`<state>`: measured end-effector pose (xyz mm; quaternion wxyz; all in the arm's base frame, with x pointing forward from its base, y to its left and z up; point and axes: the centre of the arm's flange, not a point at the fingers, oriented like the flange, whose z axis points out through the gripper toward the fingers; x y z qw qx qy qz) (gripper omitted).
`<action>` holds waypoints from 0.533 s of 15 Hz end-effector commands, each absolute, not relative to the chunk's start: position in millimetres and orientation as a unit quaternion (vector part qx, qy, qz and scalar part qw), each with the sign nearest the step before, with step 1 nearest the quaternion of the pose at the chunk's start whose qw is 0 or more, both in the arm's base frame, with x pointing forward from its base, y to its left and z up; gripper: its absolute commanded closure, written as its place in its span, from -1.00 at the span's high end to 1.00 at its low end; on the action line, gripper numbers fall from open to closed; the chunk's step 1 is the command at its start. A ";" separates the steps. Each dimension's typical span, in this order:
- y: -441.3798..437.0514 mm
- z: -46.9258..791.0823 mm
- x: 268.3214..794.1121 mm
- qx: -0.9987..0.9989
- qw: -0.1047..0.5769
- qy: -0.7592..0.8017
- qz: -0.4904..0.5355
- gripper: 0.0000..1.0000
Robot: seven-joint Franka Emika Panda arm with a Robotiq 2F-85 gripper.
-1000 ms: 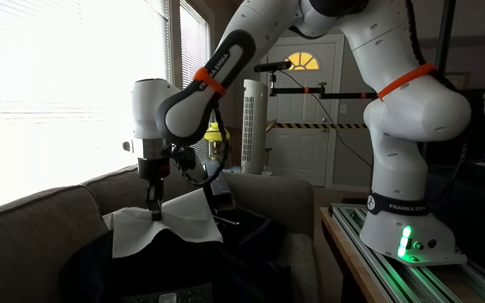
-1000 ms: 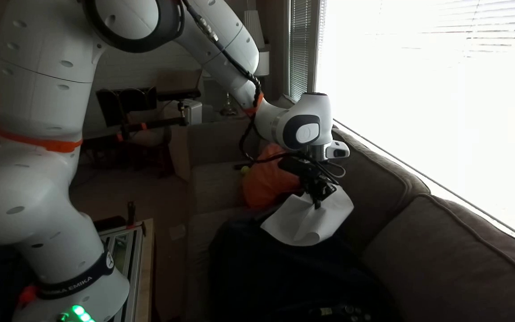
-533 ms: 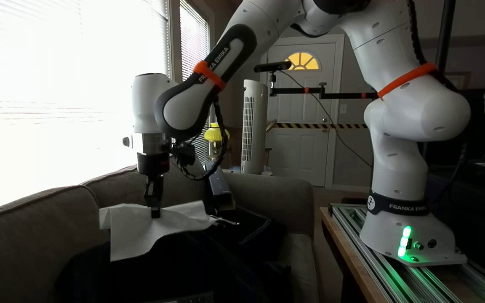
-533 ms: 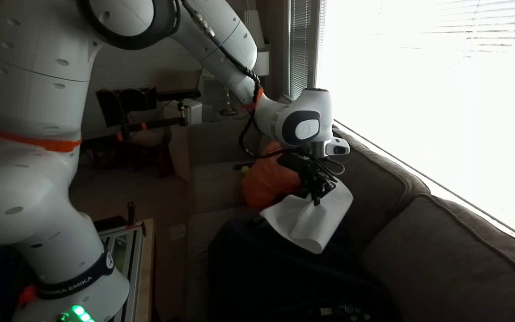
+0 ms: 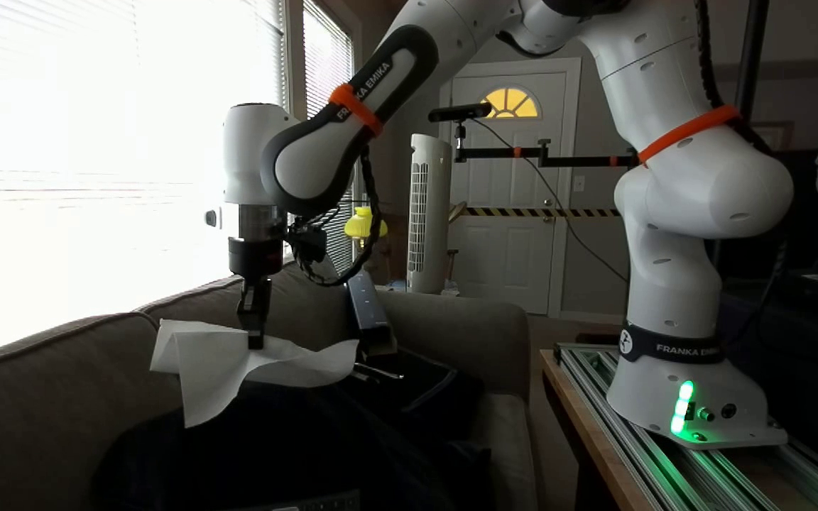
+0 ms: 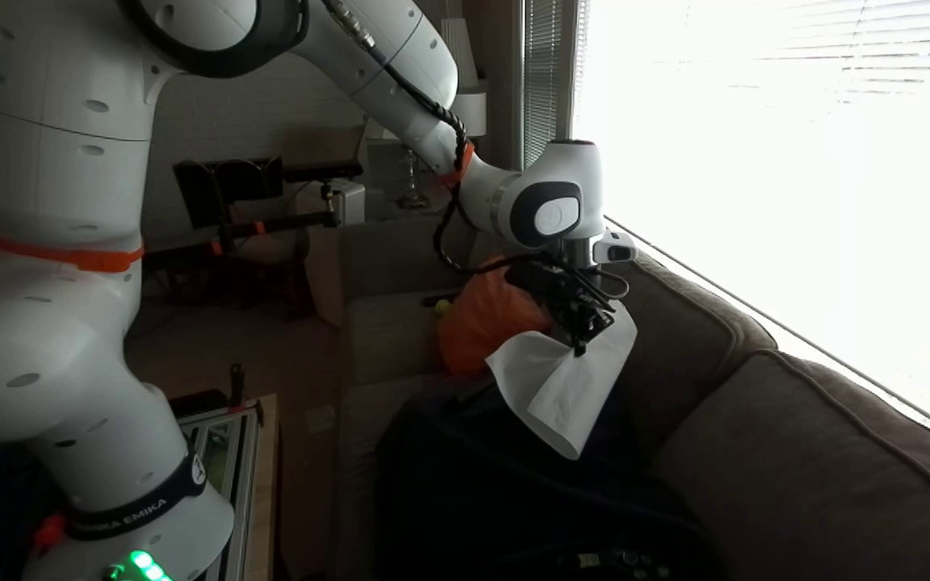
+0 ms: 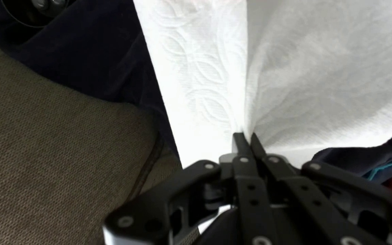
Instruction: Use the white napkin to wipe the black box.
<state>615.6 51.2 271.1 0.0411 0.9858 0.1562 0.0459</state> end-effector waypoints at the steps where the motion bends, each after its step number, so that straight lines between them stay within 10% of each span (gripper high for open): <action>1: 35.6 281.1 608.1 0.989 0.041 0.138 0.036 -0.99; 8: -123.6 288.1 580.8 0.997 0.051 -0.049 0.040 -0.99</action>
